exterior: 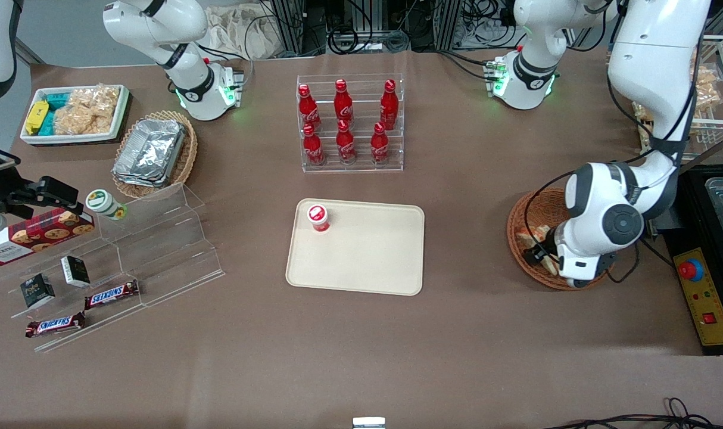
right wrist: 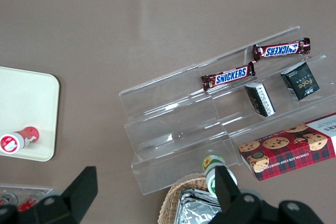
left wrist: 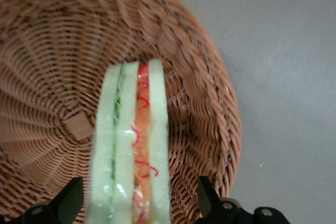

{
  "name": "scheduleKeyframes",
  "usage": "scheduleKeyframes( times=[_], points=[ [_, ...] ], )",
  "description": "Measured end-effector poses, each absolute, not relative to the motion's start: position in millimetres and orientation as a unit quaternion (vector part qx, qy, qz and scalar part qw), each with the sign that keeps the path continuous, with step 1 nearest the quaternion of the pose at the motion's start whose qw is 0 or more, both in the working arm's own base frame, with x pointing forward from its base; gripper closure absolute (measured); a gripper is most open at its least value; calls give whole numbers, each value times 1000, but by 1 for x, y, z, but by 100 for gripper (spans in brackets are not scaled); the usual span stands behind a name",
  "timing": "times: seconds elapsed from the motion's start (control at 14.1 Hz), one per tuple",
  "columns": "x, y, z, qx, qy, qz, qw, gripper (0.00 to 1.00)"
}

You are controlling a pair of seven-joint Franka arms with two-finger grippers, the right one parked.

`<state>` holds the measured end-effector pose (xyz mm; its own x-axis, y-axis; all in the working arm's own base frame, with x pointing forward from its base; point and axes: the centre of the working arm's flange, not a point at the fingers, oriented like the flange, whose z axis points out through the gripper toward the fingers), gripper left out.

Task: Place sandwich from basket to tray
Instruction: 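Lower the open left gripper around the sandwich and close it, then lift the sandwich out of the basket with the left gripper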

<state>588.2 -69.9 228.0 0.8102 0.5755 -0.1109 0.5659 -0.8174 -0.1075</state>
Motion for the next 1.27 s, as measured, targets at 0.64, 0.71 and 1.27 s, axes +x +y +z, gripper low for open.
scheduleKeyframes(
  times=[0.64,0.71,1.27],
  points=[
    [602,-67,290,-965,-248,57,67,70],
    [606,-66,323,-969,-231,54,69,70],
    [577,-122,602,-989,-133,41,50,70]
  ],
)
